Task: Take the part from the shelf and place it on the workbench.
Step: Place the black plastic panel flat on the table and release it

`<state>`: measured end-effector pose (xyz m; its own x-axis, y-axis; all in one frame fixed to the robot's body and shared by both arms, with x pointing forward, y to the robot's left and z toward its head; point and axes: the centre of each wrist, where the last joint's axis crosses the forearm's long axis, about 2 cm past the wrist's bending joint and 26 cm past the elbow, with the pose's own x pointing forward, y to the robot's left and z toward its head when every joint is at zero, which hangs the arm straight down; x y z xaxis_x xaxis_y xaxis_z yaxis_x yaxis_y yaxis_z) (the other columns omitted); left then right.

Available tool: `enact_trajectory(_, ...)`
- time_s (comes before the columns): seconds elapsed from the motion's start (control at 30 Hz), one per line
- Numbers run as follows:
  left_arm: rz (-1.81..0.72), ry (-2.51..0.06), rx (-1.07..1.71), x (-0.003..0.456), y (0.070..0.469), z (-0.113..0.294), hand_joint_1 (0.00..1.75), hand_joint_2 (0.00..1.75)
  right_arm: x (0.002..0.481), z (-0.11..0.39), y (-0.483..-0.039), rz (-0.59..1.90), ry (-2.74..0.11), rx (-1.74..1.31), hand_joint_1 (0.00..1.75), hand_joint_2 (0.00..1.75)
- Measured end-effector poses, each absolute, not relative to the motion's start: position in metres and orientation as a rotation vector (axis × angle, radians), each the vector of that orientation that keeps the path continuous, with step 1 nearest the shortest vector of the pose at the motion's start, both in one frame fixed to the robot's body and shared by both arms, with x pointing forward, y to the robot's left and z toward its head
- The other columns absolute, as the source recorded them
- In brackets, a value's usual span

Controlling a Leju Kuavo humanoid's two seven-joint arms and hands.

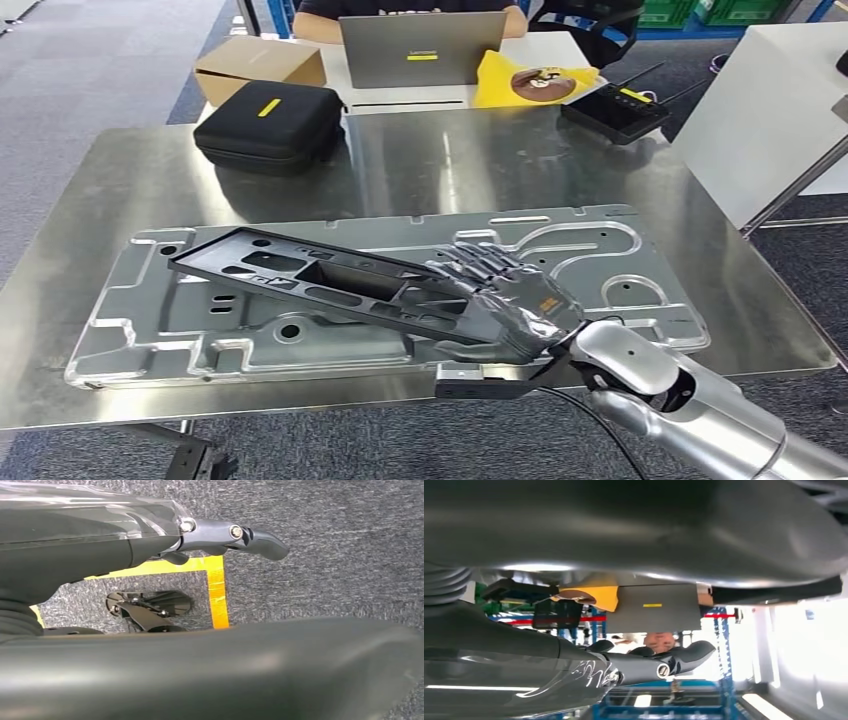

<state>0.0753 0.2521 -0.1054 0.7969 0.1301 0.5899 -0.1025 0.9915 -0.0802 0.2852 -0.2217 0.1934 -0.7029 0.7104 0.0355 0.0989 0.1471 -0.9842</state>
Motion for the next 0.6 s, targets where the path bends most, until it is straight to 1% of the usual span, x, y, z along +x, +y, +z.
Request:
enact_trajectory(0.17, 0.149, -0.633, -0.048, 0.068, 0.252, -0.107, 0.0, 0.0, 0.26, 0.179, -0.243, 1.225, -2.031, -0.794, 0.0, 0.0)
enact_trajectory(0.37, 0.192, -0.638, -0.04, 0.056, 0.253, -0.108, 0.0, 0.0, 0.206, 0.181, -0.279, 0.822, -2.254, -0.84, 0.0, 0.0)
enact_trajectory(0.47, 0.206, -0.64, -0.035, 0.052, 0.253, -0.109, 0.0, 0.0, 0.18, 0.19, -0.291, 0.683, -2.341, -0.867, 0.0, 0.0)
enact_trajectory(0.6, 0.219, -0.64, -0.026, 0.05, 0.253, -0.109, 0.0, 0.0, 0.155, 0.204, -0.299, 0.575, -2.434, -0.878, 0.0, 0.0)
